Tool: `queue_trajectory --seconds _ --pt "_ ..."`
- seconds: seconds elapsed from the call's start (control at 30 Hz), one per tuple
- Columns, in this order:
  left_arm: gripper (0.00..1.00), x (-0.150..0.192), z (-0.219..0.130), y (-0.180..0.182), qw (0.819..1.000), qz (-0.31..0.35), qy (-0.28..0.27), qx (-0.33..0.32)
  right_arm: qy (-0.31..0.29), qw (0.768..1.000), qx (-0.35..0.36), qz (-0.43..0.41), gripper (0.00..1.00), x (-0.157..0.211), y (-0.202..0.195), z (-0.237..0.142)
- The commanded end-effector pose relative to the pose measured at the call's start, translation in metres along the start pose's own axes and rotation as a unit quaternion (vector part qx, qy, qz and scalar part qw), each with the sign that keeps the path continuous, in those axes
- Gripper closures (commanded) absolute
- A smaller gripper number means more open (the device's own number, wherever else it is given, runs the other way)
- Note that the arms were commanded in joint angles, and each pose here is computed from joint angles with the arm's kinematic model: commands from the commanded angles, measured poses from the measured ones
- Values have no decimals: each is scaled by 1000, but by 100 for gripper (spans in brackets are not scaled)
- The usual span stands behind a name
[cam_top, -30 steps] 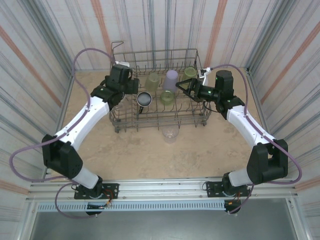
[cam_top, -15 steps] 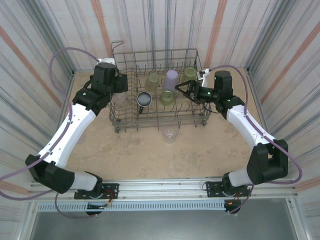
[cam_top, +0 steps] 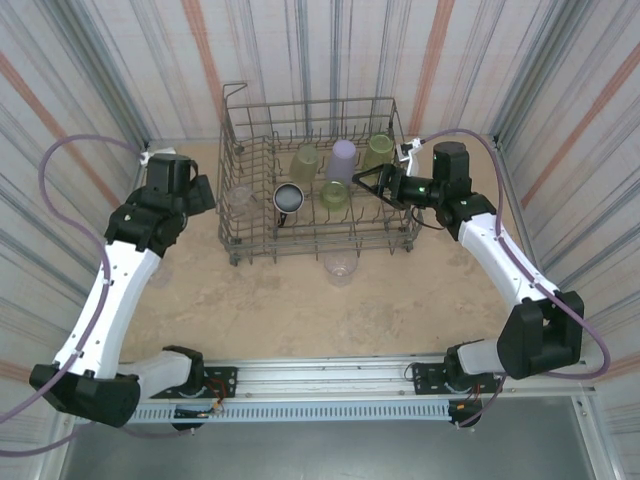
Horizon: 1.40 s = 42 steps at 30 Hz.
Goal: Load the cups into the dish rack
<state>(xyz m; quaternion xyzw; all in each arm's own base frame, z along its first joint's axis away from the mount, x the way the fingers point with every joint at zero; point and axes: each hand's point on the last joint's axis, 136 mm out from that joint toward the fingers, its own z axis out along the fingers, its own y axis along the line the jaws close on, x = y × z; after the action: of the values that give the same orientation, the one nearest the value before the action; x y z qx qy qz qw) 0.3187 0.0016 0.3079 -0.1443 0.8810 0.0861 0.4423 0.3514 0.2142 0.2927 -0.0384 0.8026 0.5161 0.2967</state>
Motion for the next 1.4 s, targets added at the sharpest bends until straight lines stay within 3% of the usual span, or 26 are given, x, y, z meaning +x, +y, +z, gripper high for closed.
queue_trajectory --seconds 0.0,0.23,0.83,1.07,1.37 --pt "1 26 1 27 998 -31 40 -35 -9 1000 2 -23 1 -4 9 -10" --pt "1 58 20 52 990 -90 99 -39 -13 1000 16 -23 1 -3 7 -18" --pt "1 107 62 84 969 -156 173 -85 -20 999 40 -22 1 -1 0 -28" --pt "1 125 77 96 956 -166 202 -135 -22 998 47 -20 1 -2 1 -32" --pt "1 143 103 96 943 -172 239 -155 -19 999 50 -9 1 -1 4 -29"
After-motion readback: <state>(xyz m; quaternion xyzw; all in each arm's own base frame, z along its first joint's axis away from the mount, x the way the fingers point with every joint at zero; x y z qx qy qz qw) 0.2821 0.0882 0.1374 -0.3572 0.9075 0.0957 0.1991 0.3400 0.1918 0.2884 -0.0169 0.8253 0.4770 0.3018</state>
